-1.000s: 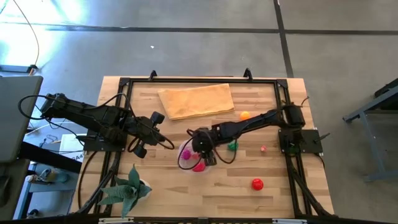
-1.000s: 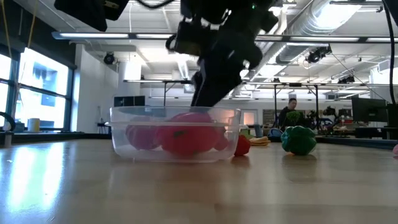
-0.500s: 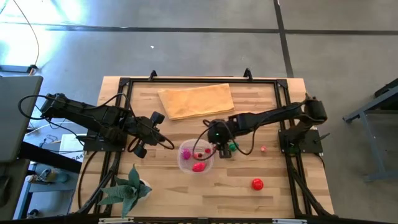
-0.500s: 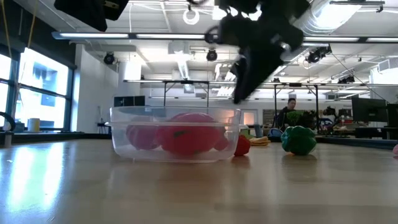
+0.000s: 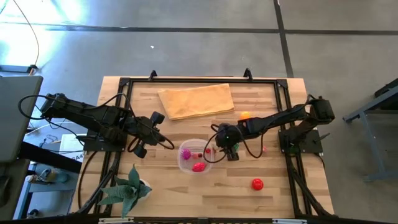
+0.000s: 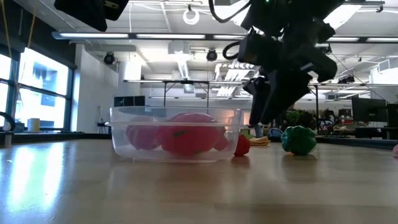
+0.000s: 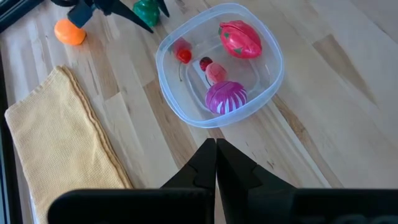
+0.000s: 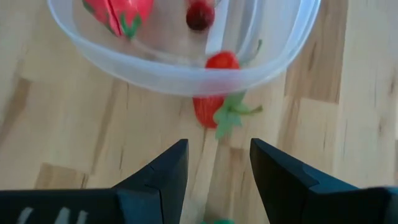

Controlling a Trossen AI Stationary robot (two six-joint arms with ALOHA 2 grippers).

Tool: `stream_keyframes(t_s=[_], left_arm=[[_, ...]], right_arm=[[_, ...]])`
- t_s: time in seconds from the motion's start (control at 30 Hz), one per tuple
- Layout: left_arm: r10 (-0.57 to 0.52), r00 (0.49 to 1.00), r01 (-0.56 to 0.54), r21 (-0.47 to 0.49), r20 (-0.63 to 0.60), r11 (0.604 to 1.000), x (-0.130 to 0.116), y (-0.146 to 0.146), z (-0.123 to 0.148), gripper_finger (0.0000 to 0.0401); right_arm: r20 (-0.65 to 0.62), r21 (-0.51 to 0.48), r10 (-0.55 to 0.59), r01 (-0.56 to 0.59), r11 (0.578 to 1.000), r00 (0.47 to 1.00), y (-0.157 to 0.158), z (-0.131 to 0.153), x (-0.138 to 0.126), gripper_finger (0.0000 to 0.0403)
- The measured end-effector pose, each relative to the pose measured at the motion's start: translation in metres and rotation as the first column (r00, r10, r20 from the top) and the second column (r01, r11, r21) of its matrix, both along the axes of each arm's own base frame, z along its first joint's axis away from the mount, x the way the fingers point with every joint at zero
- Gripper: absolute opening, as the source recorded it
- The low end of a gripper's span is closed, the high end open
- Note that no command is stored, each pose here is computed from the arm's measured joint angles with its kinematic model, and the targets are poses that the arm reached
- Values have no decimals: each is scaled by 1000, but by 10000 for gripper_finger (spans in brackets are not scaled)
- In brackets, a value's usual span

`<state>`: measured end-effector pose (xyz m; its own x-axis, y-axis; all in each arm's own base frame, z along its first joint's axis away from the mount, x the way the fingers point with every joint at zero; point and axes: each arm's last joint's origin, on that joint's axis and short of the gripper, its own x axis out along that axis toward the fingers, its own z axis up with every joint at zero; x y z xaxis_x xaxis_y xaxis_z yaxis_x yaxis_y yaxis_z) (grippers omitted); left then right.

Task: Pick and placing Produce into tupperware
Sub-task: Put the red strawberry into the transparent bin

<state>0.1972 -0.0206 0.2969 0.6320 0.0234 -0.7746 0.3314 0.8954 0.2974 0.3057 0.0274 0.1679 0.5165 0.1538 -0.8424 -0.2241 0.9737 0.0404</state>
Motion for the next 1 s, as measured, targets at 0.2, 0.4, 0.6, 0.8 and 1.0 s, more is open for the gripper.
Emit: stream_keyframes(t_s=[0.2, 0.4, 0.6, 0.8, 1.0], left_arm=[[0, 1000, 0, 0, 0, 1000, 0, 0, 0, 3], [0, 1000, 0, 0, 0, 1000, 0, 0, 0, 3], [0, 1000, 0, 0, 0, 1000, 0, 0, 0, 3], [0, 1000, 0, 0, 0, 1000, 0, 0, 0, 3], [0, 1000, 0, 0, 0, 1000, 0, 0, 0, 3]], right_arm=[[42, 3, 21, -21, 1000, 999, 0, -9, -3, 165], [73, -62, 38, -33, 998, 997, -2, -17, -7, 165], [93, -97, -1, 10, 995, 996, -4, -26, -12, 165], [49, -51, -65, 67, 996, 997, -4, -38, -14, 166], [81, 8, -57, 57, 998, 995, -2, -43, -7, 166]])
